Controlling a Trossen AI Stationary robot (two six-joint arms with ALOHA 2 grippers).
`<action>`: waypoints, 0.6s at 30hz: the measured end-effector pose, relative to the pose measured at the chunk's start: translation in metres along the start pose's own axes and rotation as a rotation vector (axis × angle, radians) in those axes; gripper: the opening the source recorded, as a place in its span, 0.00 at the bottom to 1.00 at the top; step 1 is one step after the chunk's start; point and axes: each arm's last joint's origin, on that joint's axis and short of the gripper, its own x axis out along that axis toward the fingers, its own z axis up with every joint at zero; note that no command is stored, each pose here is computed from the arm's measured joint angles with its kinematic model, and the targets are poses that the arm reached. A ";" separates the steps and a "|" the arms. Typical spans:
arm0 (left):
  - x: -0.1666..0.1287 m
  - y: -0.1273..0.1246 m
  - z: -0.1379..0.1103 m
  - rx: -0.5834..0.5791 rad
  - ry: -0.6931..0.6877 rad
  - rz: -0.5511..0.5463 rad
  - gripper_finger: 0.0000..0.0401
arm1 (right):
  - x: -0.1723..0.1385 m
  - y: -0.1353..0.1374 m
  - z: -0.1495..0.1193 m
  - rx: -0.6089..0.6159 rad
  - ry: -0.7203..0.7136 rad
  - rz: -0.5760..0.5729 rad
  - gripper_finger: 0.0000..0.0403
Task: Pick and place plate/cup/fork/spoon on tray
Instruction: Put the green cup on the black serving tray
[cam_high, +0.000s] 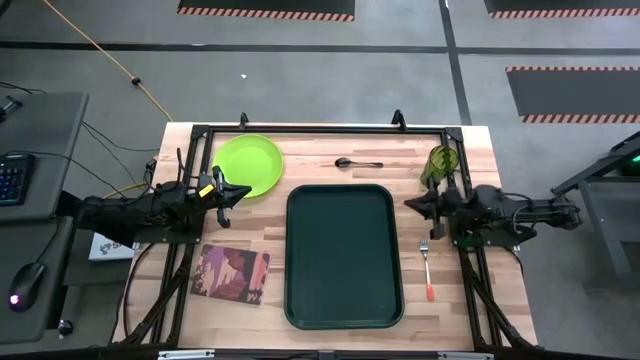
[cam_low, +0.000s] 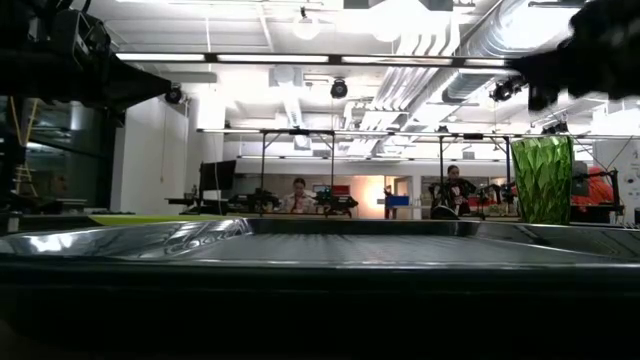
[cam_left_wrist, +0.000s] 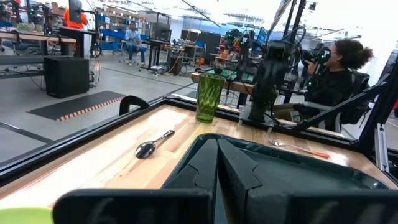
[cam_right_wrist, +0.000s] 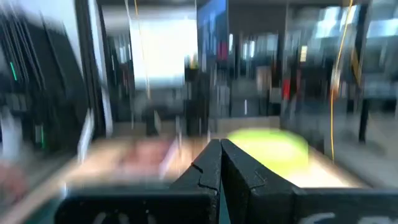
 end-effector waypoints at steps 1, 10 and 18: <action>0.000 0.000 0.000 0.000 0.000 0.000 0.01 | 0.000 0.000 0.008 -0.004 -0.086 0.000 0.00; 0.000 0.000 0.000 0.000 0.000 0.000 0.01 | 0.005 -0.001 0.062 -0.197 -0.459 -0.098 0.00; 0.000 0.000 0.000 0.000 0.000 0.000 0.01 | 0.050 -0.026 0.108 -0.237 0.334 -0.874 0.04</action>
